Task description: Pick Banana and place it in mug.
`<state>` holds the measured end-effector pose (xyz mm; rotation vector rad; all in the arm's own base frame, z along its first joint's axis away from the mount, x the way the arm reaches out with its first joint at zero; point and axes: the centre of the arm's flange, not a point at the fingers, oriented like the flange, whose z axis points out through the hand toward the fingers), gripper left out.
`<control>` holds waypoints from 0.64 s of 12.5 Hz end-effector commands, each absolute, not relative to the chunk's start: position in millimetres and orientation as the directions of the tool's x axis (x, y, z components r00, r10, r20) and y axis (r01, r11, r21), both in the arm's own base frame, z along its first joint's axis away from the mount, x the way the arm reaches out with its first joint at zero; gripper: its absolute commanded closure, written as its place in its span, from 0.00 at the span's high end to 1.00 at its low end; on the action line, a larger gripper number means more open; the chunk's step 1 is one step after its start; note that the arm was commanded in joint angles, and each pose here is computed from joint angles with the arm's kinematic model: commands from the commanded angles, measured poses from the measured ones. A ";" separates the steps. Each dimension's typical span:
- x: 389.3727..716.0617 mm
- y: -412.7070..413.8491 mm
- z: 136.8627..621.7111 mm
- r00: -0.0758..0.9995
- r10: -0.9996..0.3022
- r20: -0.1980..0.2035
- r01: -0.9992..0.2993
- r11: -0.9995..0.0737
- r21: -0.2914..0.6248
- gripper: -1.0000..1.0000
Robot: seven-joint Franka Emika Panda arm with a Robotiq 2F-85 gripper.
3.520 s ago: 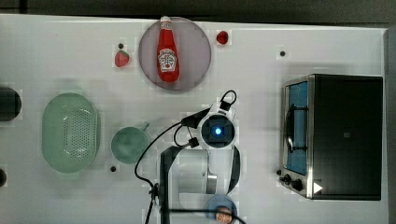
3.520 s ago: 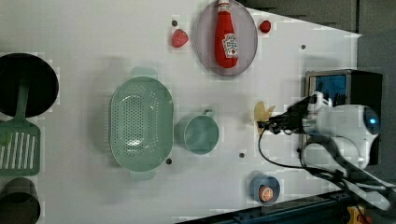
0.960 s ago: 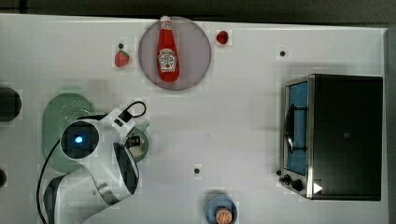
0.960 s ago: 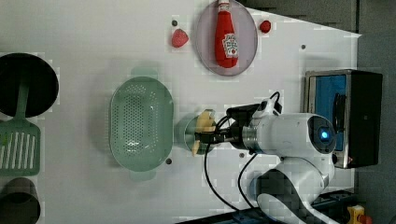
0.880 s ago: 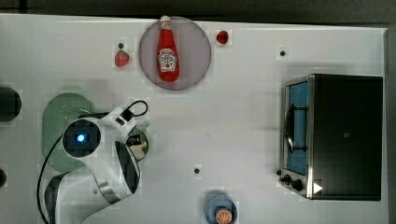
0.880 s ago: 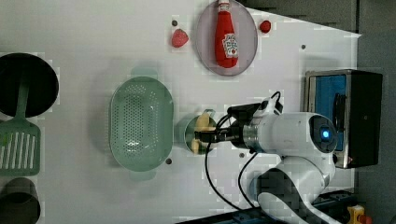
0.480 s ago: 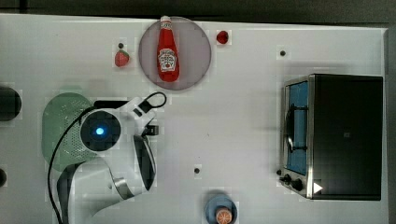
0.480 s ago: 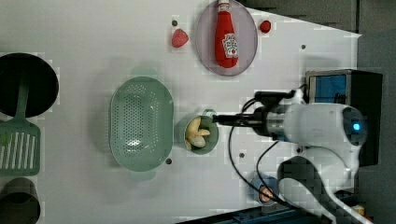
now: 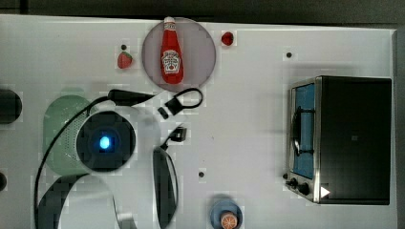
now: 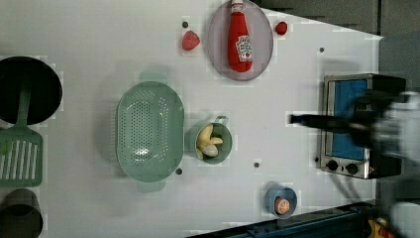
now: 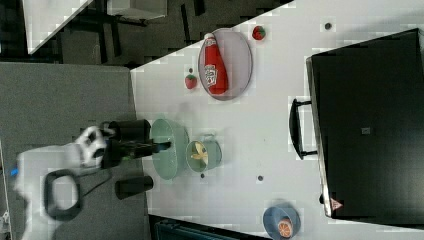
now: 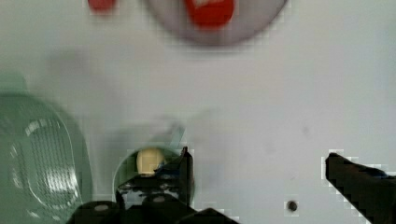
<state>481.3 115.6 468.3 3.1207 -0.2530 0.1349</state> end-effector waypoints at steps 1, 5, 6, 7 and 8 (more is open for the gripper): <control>479.9 29.7 522.3 0.932 -0.352 0.091 -0.350 -0.936 -0.038 1.00; 477.0 -39.0 567.3 0.866 -0.493 0.083 -0.489 -0.870 -0.065 1.00; 476.5 -49.8 575.8 0.817 -0.572 0.072 -0.568 -0.820 -0.071 1.00; 475.1 -57.6 583.7 0.755 -0.653 0.062 -0.649 -0.757 -0.073 1.00; 471.0 -58.9 587.5 0.704 -0.709 0.028 -0.707 -0.705 -0.054 1.00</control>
